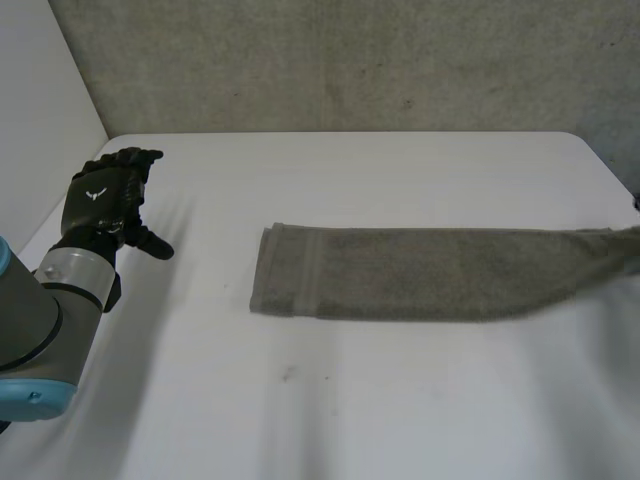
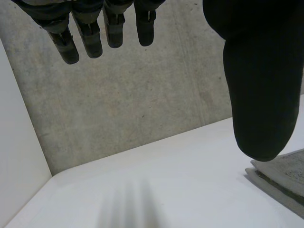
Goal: Fold the towel.
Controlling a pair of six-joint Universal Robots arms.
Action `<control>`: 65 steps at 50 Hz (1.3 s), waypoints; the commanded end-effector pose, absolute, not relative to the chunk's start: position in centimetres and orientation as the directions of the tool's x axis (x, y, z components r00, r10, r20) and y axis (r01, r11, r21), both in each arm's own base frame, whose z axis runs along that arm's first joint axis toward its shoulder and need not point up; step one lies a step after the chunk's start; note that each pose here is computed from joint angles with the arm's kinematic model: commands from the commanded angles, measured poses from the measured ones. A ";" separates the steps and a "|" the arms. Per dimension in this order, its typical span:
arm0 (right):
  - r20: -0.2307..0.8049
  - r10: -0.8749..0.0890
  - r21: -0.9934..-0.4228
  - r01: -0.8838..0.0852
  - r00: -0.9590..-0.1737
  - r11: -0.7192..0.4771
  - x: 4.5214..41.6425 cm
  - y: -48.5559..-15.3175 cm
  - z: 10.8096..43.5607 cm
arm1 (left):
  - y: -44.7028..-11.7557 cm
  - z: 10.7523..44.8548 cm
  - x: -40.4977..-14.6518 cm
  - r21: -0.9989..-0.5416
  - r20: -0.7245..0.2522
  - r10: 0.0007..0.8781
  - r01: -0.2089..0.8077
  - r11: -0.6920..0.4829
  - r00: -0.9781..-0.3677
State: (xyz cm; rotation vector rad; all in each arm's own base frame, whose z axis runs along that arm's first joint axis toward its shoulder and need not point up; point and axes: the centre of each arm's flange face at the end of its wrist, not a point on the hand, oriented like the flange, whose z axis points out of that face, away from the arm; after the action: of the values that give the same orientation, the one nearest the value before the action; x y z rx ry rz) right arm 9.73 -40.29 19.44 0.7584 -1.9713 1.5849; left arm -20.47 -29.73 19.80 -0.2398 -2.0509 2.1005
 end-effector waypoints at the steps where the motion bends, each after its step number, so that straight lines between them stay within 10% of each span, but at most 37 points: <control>1: 0.686 -0.282 -0.727 -0.645 -0.671 -0.235 25.5 -34.9 24.9 | -29.7 19.8 -20.4 -0.999 0.021 0.249 -0.027 -0.022 -0.968; 7: 0.688 -0.520 -0.725 -0.523 -0.507 -0.449 38.3 -25.3 21.8 | -29.7 20.0 -20.4 -0.999 0.021 0.249 -0.028 -0.025 -0.968; 15: 0.684 -0.649 -0.703 -0.539 -0.333 -0.465 43.5 -20.0 13.5 | -29.7 19.9 -20.5 -0.999 0.021 0.251 -0.027 -0.023 -0.968; 22: 0.677 -0.651 -0.710 -0.538 -0.345 -0.454 43.5 -20.3 13.2 | -29.6 19.6 -20.6 -1.000 0.019 0.254 -0.024 -0.016 -0.967; 33: 0.488 -0.643 -0.860 -0.450 -0.590 -0.239 36.8 -22.0 20.0 | -29.7 19.4 -20.6 -1.000 0.016 0.254 -0.020 -0.011 -0.967; 48: 0.486 -0.561 -0.767 -0.634 -0.671 0.094 26.0 -27.8 11.6 | -29.6 18.8 -20.8 -1.000 0.018 0.259 -0.017 0.006 -0.966; 60: 0.646 -0.432 -0.710 -0.703 -0.630 -0.035 26.1 -30.9 15.3 | -29.3 19.5 -21.6 -1.000 0.019 0.283 -0.024 -0.014 -0.959; 65: 0.701 -0.494 -0.695 -0.649 -0.515 -0.309 33.3 -27.6 18.2 | -29.1 21.3 -23.0 -0.997 0.019 0.322 -0.042 -0.063 -0.946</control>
State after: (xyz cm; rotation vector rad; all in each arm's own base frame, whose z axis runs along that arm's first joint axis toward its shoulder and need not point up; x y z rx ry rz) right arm 26.84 -30.48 14.95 1.2597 -2.0004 1.7326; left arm -21.42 -29.36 19.44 -0.2706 -2.0444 2.0758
